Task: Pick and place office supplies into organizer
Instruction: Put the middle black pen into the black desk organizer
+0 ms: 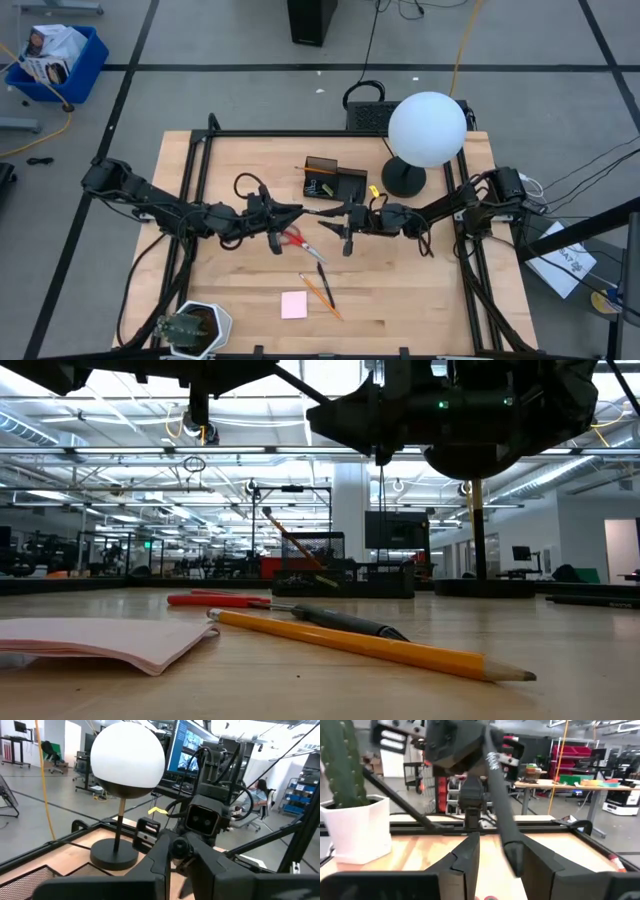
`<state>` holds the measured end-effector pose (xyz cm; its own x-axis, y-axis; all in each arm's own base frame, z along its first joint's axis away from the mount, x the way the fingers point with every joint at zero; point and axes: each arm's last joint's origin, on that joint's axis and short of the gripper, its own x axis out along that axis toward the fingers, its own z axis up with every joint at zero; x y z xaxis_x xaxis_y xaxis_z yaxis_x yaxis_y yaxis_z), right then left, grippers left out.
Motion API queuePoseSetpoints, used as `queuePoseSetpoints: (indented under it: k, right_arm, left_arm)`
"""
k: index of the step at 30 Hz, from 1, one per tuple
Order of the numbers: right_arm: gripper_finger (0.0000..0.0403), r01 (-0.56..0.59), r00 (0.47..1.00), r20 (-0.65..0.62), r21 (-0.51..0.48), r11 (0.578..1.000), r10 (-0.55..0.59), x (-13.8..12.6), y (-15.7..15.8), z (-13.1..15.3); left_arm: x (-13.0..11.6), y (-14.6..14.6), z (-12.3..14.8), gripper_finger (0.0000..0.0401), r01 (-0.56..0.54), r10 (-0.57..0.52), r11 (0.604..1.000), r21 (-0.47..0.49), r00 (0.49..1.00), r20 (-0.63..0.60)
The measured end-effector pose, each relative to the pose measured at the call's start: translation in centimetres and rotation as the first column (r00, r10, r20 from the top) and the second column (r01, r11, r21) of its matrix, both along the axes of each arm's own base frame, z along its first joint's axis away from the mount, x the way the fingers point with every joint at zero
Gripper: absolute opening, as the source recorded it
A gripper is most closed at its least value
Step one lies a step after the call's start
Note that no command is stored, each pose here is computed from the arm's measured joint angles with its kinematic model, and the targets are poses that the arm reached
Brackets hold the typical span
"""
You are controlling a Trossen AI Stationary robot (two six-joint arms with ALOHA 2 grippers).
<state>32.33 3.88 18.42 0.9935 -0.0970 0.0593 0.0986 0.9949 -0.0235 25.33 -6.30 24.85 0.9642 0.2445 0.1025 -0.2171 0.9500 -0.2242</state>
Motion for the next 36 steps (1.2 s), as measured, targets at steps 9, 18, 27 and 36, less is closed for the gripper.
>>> queuePoseSetpoints:
  k: [9,18,27,36]
  right_arm:
    - [0.011,-0.077,0.992,-0.101,0.034,0.996,0.08,-0.4,2.4,-1.0]
    - [0.0109,-0.192,0.956,-0.21,0.089,0.977,0.207,-1.6,6.4,-2.2]
    - [0.0105,-0.293,0.917,-0.254,0.09,0.952,0.306,-3.1,10.0,-2.6]
    - [0.0105,-0.246,0.93,-0.268,0.061,0.967,0.253,-3.8,11.1,-2.8]
  left_arm:
    - [0.0,0.3,-0.2,0.0046,-0.051,0.051,0.999,0.007,0.998,-0.02]
    - [0.4,2.3,-0.3,0.0054,-0.125,0.125,0.992,0.003,0.992,-0.028]
    - [0.9,6.1,-0.7,0.0049,-0.235,0.232,0.972,-0.023,0.97,-0.075]
    - [1.6,10.9,0.0,0.0045,-0.291,0.272,0.953,-0.082,0.943,-0.191]
